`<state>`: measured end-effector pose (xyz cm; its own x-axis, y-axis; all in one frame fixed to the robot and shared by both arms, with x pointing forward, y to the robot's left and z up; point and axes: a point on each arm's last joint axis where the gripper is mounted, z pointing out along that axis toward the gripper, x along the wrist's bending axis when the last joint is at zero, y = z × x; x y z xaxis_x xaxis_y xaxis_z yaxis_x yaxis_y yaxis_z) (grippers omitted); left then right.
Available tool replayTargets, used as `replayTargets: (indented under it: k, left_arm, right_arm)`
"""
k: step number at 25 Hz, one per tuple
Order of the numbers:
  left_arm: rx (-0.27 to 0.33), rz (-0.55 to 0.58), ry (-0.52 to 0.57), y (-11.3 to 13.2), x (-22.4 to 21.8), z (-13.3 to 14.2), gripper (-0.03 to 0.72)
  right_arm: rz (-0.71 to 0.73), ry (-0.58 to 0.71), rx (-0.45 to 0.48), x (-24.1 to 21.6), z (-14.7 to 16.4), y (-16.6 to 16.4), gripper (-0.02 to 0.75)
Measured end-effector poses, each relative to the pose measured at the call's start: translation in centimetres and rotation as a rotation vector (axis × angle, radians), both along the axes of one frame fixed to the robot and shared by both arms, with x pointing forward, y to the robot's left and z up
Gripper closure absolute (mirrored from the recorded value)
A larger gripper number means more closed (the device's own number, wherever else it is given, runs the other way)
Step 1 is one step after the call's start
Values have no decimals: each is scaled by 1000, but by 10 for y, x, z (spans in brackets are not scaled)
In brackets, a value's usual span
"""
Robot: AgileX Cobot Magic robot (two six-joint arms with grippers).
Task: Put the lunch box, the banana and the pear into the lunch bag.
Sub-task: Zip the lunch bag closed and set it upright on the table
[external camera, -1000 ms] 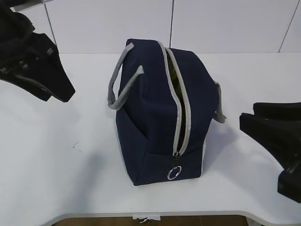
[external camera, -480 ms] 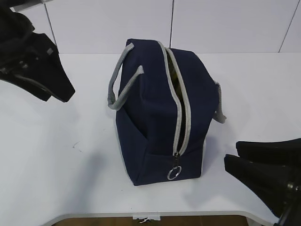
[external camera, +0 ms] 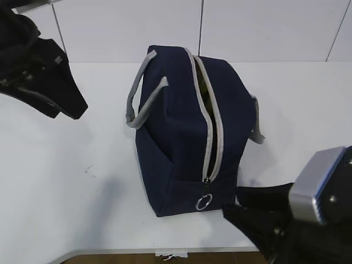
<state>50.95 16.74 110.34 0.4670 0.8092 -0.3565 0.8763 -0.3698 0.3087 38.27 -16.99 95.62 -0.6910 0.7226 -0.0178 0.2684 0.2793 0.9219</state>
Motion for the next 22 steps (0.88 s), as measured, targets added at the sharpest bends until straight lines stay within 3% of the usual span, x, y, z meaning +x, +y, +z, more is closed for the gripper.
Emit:
replayTargets:
  k: [7,15,22]
  left_arm:
    - [0,0,0,0,0,0,274]
    - [0,0,0,0,0,0,281]
    - [0,0,0,0,0,0,285]
  right_arm:
    - [43,31,18,9,-25,14,485]
    - [-22,102,24,22,-51,21,287]
    - [-132,96,78,33,-66,20,265]
